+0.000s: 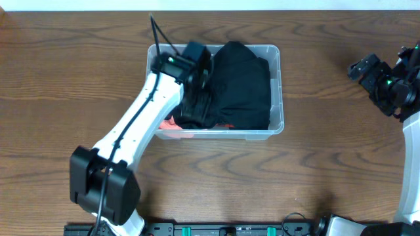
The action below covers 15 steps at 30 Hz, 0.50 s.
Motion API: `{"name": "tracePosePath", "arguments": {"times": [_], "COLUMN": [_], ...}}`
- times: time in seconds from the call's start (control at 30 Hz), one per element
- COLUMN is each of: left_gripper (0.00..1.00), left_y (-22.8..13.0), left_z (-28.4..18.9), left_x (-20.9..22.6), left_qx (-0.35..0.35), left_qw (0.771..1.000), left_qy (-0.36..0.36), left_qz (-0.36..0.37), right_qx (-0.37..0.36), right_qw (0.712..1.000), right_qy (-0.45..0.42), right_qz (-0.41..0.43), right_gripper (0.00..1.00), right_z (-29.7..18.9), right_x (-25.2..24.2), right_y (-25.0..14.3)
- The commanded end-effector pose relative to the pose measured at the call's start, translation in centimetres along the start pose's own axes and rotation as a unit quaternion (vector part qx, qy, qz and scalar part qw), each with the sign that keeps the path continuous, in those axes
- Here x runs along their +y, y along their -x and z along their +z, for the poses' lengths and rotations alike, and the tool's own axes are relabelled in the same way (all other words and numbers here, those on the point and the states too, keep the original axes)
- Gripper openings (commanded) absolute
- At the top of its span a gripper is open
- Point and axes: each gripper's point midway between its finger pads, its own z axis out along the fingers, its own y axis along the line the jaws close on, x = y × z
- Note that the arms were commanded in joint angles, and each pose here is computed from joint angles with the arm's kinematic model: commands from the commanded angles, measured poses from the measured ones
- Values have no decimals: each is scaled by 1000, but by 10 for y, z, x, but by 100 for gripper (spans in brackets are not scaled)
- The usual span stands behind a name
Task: Pack container
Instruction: 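Press and tuck the black garment flat inside the bin with the left gripper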
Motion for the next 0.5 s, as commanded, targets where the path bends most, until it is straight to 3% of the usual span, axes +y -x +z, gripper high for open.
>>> {"name": "tracePosePath", "arguments": {"times": [0.0,0.1,0.23,0.33,0.47], "left_gripper": [68,68,68,68,67], "left_y": [45,87,130,148,145], "left_z": [-71,-90,-76,-37,40], "left_x": [-14,-36,-46,-49,-61], "left_qx": [-138,-232,-287,-274,-200], "left_qw": [990,967,951,954,969], "left_qy": [-37,-82,-96,-96,-128], "left_qz": [11,58,69,68,72], "right_qx": [-3,-2,-3,-3,-2], "right_qw": [1000,1000,1000,1000,1000], "right_qy": [-6,-6,-6,-6,-6], "right_qz": [4,4,4,4,4], "right_gripper": [99,99,99,99,99], "right_z": [0,0,0,0,0], "right_x": [-4,-4,-4,-4,-4], "right_y": [2,2,2,2,2]}}
